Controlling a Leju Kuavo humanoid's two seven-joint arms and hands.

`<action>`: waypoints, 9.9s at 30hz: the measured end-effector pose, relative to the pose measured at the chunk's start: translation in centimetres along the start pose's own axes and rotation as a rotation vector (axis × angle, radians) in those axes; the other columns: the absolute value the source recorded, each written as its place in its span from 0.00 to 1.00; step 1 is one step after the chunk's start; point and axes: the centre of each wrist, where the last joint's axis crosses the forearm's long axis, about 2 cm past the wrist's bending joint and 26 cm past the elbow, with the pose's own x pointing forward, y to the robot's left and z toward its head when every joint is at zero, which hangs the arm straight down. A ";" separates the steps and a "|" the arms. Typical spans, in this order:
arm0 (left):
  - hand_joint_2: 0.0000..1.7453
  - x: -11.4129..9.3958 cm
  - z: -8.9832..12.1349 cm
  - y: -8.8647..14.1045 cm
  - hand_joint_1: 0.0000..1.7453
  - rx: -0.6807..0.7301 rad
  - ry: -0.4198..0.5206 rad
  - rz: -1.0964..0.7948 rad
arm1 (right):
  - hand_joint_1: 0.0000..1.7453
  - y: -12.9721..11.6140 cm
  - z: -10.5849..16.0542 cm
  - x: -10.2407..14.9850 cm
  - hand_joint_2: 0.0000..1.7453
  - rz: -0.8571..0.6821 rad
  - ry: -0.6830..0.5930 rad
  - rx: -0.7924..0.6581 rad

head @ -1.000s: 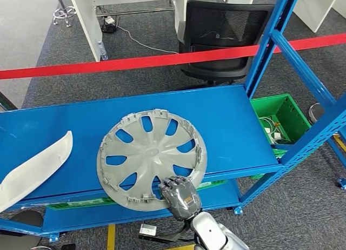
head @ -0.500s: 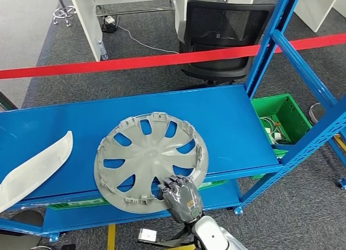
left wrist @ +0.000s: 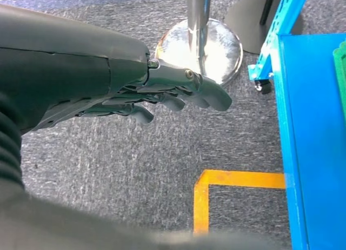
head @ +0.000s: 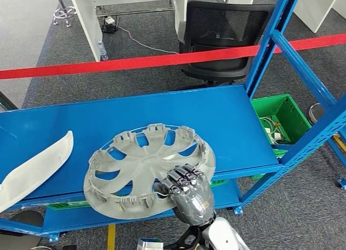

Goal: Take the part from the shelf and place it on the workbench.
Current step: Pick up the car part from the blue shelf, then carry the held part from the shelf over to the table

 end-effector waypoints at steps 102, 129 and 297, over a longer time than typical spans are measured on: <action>1.00 1.0 1.1 -4.6 0.00 -0.163 -0.119 -0.121 | 1.00 -6.9 5.6 -0.4 1.00 -0.094 0.227 -0.243; 1.00 1.2 1.3 -5.4 0.00 -0.209 -0.139 -0.178 | 1.00 -8.2 7.2 -0.2 1.00 -0.077 0.280 -0.230; 1.00 2.3 2.2 -8.7 0.00 -0.308 -0.215 -0.155 | 1.00 -10.1 9.5 -2.7 1.00 0.062 0.424 -0.213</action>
